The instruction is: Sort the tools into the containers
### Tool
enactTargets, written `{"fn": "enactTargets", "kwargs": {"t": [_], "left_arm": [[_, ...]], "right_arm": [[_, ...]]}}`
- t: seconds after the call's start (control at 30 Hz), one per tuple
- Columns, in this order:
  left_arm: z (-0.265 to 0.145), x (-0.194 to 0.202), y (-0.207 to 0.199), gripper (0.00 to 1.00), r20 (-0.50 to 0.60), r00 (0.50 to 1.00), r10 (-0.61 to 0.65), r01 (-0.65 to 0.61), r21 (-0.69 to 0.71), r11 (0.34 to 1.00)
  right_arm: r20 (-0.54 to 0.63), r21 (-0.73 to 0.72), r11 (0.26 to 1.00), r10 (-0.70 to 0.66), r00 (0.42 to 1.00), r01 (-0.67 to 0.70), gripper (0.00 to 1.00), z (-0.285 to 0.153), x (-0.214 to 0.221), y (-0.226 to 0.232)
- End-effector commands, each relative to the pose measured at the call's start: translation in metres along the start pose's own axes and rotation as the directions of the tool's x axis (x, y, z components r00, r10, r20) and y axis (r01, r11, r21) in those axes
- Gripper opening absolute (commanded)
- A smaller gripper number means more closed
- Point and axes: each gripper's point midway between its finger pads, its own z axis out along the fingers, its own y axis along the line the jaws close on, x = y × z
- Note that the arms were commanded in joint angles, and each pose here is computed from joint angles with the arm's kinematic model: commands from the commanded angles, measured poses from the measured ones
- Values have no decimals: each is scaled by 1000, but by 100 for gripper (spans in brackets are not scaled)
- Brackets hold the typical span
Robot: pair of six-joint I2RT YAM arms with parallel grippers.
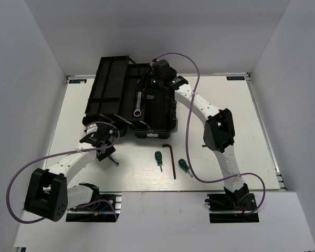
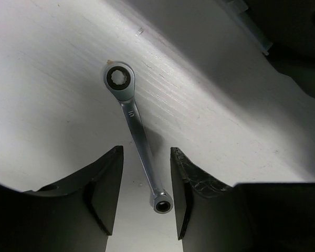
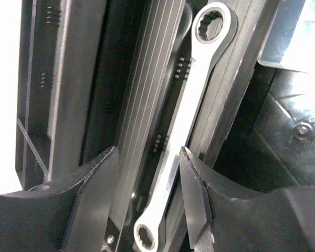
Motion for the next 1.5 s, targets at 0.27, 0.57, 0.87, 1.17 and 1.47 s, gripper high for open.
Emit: {"fn": "enactTargets", "kwargs": {"t": [0.27,0.57,0.87,1.17,1.47], "left_arm": [[13,21,6,50,-36,999,-36,37,23,999],[34,38,10,34,-70,997,-33,33,-3,999],[23,40,14,0,-92,996,2,-2,2,1000],[-30,17,-1,0,-42,995,89,-82,148,986],[-80,-11,-24,0,13,993,121,-120,286,951]], "right_arm": [[44,-48,998,-39,998,41,61,-92,-34,5],[67,-28,998,-61,996,63,61,-147,-41,-27],[69,25,1000,-16,998,15,61,-168,-34,-64],[66,35,999,-4,998,2,61,-180,-25,-80],[50,44,999,5,999,-7,59,-182,-13,-87]]}}
